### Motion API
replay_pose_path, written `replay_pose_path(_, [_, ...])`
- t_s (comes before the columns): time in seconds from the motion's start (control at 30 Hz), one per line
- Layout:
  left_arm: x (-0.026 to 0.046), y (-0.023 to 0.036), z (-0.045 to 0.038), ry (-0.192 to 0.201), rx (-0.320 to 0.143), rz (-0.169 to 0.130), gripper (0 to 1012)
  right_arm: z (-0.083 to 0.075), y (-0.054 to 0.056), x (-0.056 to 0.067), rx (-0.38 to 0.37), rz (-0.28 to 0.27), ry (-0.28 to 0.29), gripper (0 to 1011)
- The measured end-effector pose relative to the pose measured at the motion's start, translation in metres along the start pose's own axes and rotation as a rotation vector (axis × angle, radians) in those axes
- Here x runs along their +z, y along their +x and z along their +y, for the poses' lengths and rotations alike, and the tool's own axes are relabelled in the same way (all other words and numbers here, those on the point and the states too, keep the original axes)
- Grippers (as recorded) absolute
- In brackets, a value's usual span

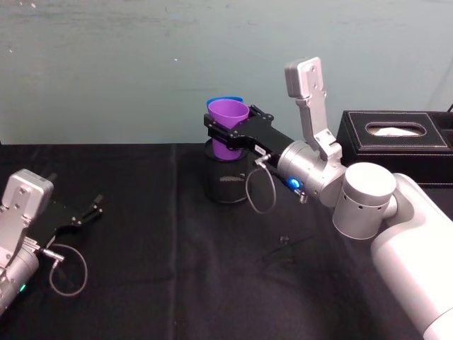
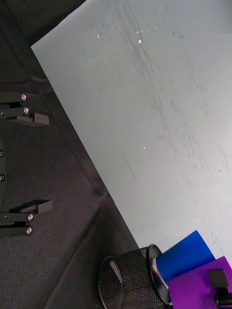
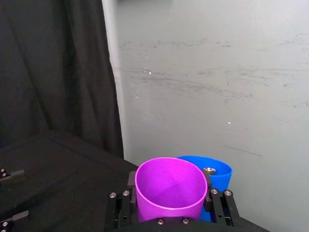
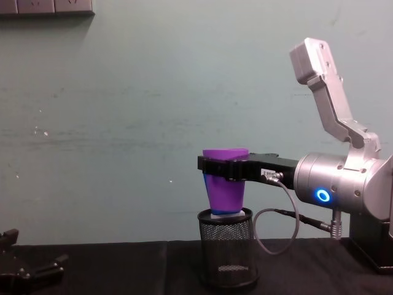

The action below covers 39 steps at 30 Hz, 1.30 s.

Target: Pick up one cup with a gripper and tap it against the other cup.

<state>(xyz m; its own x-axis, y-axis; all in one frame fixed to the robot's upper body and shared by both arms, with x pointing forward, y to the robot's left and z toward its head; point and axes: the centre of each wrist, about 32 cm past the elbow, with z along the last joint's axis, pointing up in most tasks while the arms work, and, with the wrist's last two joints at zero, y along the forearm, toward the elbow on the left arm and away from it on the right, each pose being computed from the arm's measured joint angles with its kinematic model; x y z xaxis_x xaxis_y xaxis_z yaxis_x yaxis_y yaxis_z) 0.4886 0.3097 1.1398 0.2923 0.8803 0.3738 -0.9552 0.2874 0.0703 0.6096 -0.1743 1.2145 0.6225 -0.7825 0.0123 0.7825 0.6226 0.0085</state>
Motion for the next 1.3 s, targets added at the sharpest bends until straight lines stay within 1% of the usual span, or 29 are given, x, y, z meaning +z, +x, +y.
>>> replay_pose_path(0.27, [0.0, 0.0, 0.0, 0.0, 0.0, 0.0, 1000, -0.0002, 0.0, -0.0009, -0.005, -0.008, -0.004, 747])
replay_pose_path(1.3, [0.0, 0.0, 0.0, 0.0, 0.0, 0.0, 1000, -0.0004, -0.0003, -0.0014, -0.005, -0.007, -0.005, 747])
